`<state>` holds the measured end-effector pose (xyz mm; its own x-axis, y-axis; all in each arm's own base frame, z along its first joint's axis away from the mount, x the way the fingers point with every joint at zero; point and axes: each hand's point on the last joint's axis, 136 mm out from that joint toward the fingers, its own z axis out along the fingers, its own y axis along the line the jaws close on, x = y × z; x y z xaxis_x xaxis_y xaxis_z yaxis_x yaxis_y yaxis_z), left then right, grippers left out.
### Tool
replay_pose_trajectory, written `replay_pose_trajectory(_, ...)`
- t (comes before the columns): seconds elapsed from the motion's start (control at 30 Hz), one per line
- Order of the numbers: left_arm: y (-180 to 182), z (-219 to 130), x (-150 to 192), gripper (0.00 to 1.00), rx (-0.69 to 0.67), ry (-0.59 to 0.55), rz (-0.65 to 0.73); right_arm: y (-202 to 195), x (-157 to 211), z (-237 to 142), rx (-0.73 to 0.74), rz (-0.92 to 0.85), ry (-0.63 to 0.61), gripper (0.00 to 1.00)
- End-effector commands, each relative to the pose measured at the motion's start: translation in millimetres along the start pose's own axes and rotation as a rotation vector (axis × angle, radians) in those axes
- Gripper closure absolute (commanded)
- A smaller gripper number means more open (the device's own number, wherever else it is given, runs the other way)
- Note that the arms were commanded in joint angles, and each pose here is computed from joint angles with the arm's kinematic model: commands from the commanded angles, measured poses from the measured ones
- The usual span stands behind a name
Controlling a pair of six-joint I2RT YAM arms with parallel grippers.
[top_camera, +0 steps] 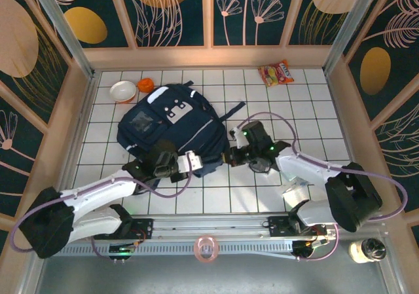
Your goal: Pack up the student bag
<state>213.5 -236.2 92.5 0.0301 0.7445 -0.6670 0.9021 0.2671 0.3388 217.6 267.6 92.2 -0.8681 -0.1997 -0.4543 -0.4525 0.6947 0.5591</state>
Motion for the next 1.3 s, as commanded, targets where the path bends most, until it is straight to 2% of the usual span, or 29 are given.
replay_pose_trajectory(0.0,13,-15,45,0.88,-0.08,0.211,0.085,18,21,5,-0.028,0.063,0.008,1.0)
replay_pose_trajectory(0.03,14,-20,41,0.71,-0.073,0.211,0.07,26,21,7,-0.049,0.069,-0.002,1.0)
replay_pose_trajectory(0.07,11,-23,35,0.58,-0.049,0.196,0.049,32,21,7,-0.067,0.069,-0.005,1.0)
replay_pose_trajectory(0.13,1,-29,11,0.37,0.041,0.119,-0.009,39,20,8,-0.083,0.06,-0.009,1.0)
replay_pose_trajectory(0.27,-18,-27,-25,0.29,0.179,-0.019,-0.109,47,19,13,-0.111,0.031,0.009,1.0)
replay_pose_trajectory(0.43,-16,-2,-48,0.25,0.144,-0.07,-0.16,50,17,15,-0.108,0.013,0.02,1.0)
replay_pose_trajectory(0.53,-14,17,-50,0.25,0.135,-0.056,-0.187,54,14,11,-0.121,0.007,0.006,1.0)
replay_pose_trajectory(0.6,-16,30,-44,0.27,0.142,-0.023,-0.188,57,12,8,-0.13,0.001,-0.002,1.0)
replay_pose_trajectory(0.63,-15,36,-39,0.35,0.134,-0.001,-0.19,58,11,6,-0.128,-0.002,-0.007,1.0)
replay_pose_trajectory(0.73,-21,41,-32,0.82,0.162,0.033,-0.173,41,10,2,-0.054,0.007,-0.017,1.0)
replay_pose_trajectory(0.77,-25,38,-32,0.94,0.184,0.029,-0.162,30,10,1,-0.014,0.025,-0.02,1.0)
replay_pose_trajectory(0.8,-31,33,-34,1.0,0.214,0.015,-0.141,13,10,-1,0.028,0.057,-0.025,1.0)
replay_pose_trajectory(0.93,-52,7,-32,1.0,0.287,-0.059,-0.042,-41,4,-13,0.125,0.172,-0.098,1.0)
replay_pose_trajectory(1.03,-57,-11,-23,1.0,0.27,-0.074,0.048,-55,0,-15,0.156,0.184,-0.119,1.0)
replay_pose_trajectory(1.17,-37,-24,9,1.0,0.153,0.005,0.073,-25,3,-3,0.081,0.145,-0.112,1.0)
replay_pose_trajectory(1.27,-8,-34,29,1.0,-0.017,0.082,0.056,1,16,10,0.03,0.119,-0.084,1.0)
